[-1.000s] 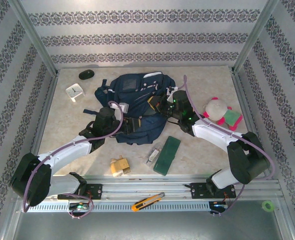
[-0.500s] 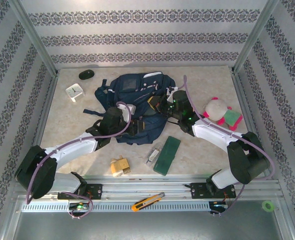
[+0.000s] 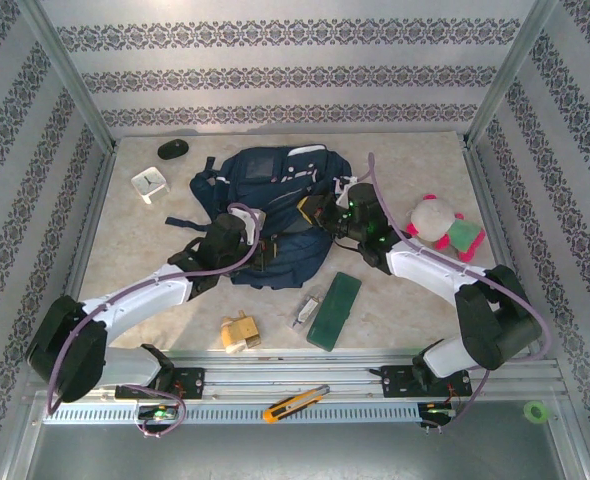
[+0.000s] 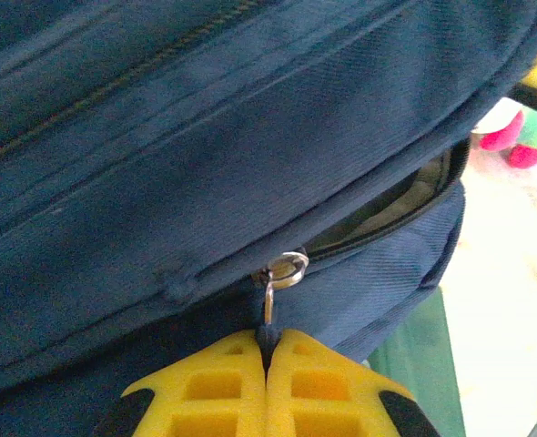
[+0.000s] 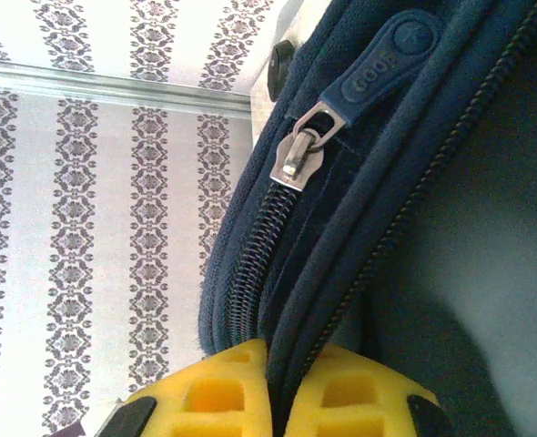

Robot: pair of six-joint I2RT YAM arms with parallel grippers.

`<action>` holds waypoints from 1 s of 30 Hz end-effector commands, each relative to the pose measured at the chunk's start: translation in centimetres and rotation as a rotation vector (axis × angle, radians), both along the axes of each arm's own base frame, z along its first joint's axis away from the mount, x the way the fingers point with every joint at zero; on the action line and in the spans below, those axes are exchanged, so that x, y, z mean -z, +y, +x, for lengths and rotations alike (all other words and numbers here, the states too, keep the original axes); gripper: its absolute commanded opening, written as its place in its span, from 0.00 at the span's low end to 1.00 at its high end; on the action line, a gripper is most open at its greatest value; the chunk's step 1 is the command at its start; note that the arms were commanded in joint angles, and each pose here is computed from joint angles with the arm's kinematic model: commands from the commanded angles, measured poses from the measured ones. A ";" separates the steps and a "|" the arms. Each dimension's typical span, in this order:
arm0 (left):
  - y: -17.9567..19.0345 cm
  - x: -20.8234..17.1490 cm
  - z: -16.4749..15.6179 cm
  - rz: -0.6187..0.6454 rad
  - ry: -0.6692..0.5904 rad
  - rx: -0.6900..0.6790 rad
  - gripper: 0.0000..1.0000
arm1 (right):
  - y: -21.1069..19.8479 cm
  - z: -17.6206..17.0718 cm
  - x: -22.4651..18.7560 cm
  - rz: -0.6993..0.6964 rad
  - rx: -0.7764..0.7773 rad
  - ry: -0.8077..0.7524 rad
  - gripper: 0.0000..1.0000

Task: Pack the student bag

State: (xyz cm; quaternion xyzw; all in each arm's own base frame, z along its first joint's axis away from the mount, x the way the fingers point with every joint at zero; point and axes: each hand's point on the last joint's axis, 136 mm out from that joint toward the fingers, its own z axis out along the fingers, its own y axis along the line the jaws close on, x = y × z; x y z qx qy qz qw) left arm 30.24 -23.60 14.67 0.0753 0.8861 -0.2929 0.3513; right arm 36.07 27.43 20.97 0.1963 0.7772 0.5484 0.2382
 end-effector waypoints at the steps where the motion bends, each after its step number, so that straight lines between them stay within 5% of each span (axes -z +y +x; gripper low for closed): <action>1: 3.9 1.7 -0.4 0.129 0.033 -0.088 0.00 | -1.3 0.2 -4.4 0.053 -0.005 -0.141 0.00; 14: 7.4 2.3 -0.3 0.171 0.028 -0.083 0.00 | -4.7 1.8 -4.7 0.055 -0.017 -0.136 0.00; 19: 5.0 0.1 -0.2 0.055 -0.048 0.035 0.00 | -7.0 0.8 -1.9 -0.055 -0.009 -0.079 0.46; 24: 3.1 -1.3 -0.8 -0.015 -0.075 0.156 0.00 | -11.9 -2.0 -1.1 -0.342 0.106 -0.137 0.55; 30: 2.2 -2.1 -1.2 -0.054 -0.109 0.227 0.00 | -8.3 -4.5 -4.4 -0.688 -0.162 -0.529 0.62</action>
